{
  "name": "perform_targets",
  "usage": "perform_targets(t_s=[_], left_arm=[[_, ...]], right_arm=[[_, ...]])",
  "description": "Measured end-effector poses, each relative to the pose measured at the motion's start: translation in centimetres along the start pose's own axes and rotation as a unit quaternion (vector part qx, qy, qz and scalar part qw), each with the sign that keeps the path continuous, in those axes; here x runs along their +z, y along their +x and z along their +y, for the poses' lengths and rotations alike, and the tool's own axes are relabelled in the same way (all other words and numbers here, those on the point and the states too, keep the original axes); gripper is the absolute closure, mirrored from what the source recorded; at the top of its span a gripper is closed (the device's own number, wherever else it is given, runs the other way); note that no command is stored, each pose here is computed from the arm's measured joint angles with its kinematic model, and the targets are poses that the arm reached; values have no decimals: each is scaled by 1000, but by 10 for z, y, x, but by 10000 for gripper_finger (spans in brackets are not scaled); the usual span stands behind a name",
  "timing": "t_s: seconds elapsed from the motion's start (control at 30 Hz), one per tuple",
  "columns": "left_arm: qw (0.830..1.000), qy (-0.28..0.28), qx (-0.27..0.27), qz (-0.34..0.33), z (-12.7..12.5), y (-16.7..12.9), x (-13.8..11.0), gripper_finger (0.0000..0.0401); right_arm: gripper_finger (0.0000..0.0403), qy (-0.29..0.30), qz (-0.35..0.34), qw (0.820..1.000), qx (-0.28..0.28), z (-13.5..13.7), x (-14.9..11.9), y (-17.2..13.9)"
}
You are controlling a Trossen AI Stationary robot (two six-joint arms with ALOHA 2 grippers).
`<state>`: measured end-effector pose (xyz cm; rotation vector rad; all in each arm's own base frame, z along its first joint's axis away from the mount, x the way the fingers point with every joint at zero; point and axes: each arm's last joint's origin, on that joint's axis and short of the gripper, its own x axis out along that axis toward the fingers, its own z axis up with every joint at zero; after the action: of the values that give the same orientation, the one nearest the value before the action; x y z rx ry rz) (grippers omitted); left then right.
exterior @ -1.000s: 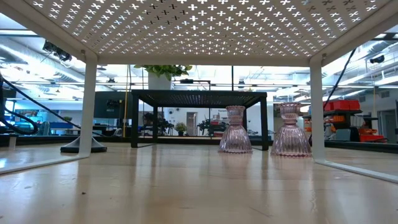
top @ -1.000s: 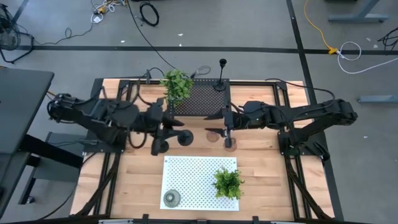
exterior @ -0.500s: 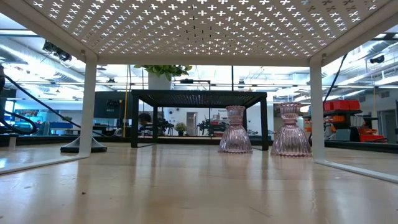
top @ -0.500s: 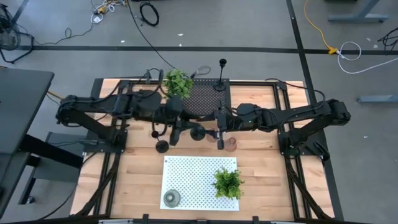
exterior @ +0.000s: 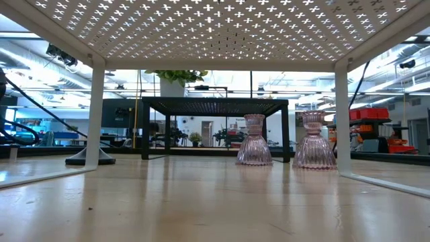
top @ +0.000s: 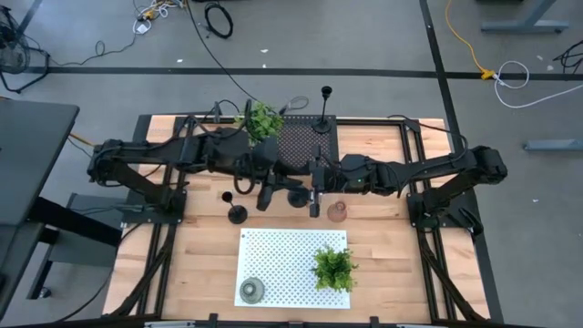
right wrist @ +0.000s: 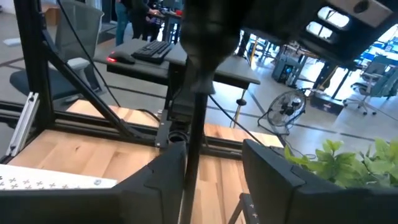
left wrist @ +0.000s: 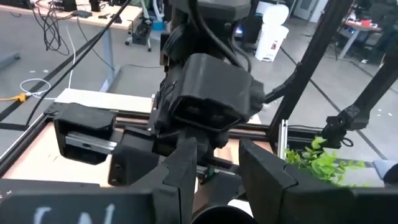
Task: Pick & Place candle stick holders
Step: Put the big black candle holder on the black shelf aligned with the other big black candle holder
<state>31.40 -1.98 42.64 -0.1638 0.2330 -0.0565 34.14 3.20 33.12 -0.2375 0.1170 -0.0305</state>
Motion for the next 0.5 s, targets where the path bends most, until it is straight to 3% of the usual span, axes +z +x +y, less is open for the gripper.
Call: perform_targets(t_s=[0.1,0.23,0.5], left_arm=[[1000,0,1,1,0,0,0,287],[1000,3,4,2,1,0,-1,288],[1000,2,2,2,0,0,-1,270]], right_arm=[[294,-2,0,1000,0,0,0,0],[383,-7,3,1000,4,1,-1,0],[397,-14,7,1000,5,0,-1,0]])
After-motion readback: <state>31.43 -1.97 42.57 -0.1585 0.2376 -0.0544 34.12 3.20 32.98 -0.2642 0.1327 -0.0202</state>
